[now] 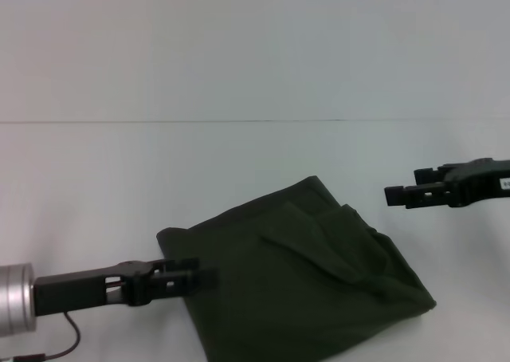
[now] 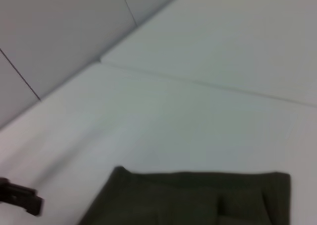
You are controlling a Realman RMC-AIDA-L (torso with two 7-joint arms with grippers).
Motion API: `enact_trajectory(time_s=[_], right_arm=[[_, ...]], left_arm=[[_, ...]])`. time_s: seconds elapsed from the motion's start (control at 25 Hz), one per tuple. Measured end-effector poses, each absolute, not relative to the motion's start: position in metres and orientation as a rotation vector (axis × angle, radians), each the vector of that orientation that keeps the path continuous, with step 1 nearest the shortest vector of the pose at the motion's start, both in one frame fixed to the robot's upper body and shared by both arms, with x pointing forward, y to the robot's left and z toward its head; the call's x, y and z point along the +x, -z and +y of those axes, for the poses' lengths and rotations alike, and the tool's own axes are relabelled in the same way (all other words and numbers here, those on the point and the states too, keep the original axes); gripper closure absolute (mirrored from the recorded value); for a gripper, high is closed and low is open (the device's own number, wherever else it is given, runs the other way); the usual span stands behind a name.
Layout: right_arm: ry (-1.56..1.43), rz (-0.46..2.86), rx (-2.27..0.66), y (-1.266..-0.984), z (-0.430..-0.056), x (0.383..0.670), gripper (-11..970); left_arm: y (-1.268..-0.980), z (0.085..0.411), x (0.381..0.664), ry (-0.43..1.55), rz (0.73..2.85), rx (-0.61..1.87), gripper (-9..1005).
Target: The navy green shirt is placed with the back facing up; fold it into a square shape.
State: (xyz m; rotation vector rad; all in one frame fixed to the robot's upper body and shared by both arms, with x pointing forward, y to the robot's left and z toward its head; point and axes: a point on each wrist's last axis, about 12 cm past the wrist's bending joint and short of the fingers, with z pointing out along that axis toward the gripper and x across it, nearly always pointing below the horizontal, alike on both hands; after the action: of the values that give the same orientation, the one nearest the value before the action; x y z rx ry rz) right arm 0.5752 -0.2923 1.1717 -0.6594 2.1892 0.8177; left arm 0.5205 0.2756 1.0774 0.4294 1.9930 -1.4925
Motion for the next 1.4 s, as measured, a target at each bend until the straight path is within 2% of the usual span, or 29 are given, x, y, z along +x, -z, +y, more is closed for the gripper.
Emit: enact_trajectory(time_s=[0.28, 0.76, 1.4], right_arm=[[-0.609, 2.454, -0.770, -1.201, -0.242, 0.600, 45], [-0.418, 2.520, -0.967, -1.225, -0.175, 0.603, 48], [-0.264, 2.481, -1.147, -1.216, -0.120, 0.596, 53]], left_arm=[[-1.073, 0.288, 0.511, 1.371, 2.033, 0.572, 46], [-1.071, 0.293, 0.512, 1.348, 2.044, 0.521, 46], [-1.074, 0.292, 0.516, 1.343, 2.044, 0.524, 47]])
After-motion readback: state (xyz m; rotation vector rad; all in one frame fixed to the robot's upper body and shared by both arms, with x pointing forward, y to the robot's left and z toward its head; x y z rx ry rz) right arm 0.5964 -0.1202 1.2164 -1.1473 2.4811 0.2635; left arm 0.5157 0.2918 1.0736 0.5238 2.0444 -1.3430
